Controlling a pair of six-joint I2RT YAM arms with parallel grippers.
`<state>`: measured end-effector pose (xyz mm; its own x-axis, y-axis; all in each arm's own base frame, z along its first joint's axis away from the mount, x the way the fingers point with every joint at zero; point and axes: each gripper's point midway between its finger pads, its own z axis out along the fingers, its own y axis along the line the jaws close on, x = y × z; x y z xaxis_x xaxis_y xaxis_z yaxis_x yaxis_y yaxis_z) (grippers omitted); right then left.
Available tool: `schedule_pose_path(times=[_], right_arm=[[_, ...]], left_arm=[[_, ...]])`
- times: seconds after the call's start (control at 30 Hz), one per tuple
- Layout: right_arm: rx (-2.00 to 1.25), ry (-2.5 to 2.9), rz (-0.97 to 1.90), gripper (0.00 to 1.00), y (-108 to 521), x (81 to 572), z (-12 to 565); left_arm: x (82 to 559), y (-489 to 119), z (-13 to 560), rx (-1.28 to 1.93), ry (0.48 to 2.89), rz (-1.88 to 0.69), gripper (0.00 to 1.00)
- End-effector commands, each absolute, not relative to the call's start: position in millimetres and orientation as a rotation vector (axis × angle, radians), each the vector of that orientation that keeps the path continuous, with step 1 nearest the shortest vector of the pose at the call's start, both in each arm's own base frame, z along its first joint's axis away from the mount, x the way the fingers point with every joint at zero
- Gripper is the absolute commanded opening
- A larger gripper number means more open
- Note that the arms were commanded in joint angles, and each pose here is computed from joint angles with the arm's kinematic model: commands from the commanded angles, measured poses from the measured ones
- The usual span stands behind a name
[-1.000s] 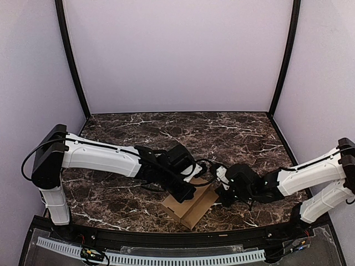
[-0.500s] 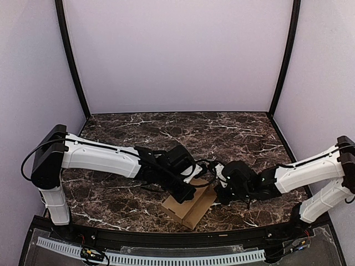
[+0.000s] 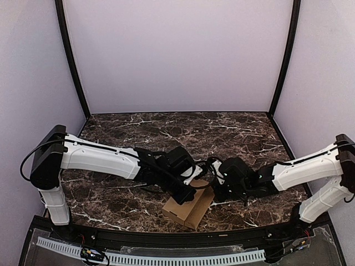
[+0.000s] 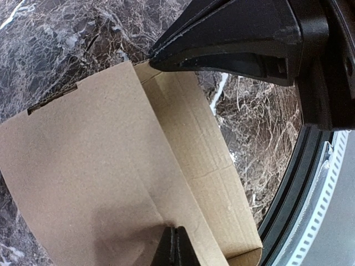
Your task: Fold the paper box
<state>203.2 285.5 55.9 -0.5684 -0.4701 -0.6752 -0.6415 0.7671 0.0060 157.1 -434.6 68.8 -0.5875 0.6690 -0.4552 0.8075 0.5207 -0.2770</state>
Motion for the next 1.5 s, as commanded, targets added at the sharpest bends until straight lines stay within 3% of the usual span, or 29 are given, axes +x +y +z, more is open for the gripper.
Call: schedule_pose_path(times=[0.0, 0.2, 0.33, 0.57, 0.67, 0.83, 0.97, 1.1, 1.27, 1.47], right_arm=[[-0.713, 2.18, 0.511, 0.0, 306, 208, 96], [-0.627, 2.18, 0.547, 0.15, 282, 198, 106], [-0.591, 2.223, 0.54, 0.16, 262, 189, 102], [-0.457, 2.403, 0.654, 0.1, 235, 156, 81], [-0.414, 2.497, 0.692, 0.01, 229, 141, 70], [-0.357, 2.589, 0.731, 0.0, 228, 130, 63], [-0.331, 2.645, 0.723, 0.0, 239, 129, 57], [-0.31, 2.719, 0.652, 0.0, 248, 129, 42], [-0.29, 2.733, 0.67, 0.0, 268, 134, 35], [-0.255, 2.725, 0.689, 0.0, 288, 137, 37]], left_arm=[[142, -417, 44, 1.264, 2.554, -0.612, 0.01], [149, -419, 50, 1.204, 2.541, -0.61, 0.01], [154, -424, 58, 1.175, 2.516, -0.628, 0.01], [176, -432, 103, 1.067, 2.42, -0.637, 0.04], [192, -419, 129, 0.997, 2.389, -0.585, 0.1], [212, -386, 157, 0.888, 2.382, -0.551, 0.12], [216, -365, 144, 0.835, 2.437, -0.518, 0.13], [220, -349, 108, 0.764, 2.526, -0.526, 0.07], [213, -349, 68, 0.755, 2.622, -0.591, 0.01], [203, -356, 43, 0.773, 2.693, -0.651, 0.01]])
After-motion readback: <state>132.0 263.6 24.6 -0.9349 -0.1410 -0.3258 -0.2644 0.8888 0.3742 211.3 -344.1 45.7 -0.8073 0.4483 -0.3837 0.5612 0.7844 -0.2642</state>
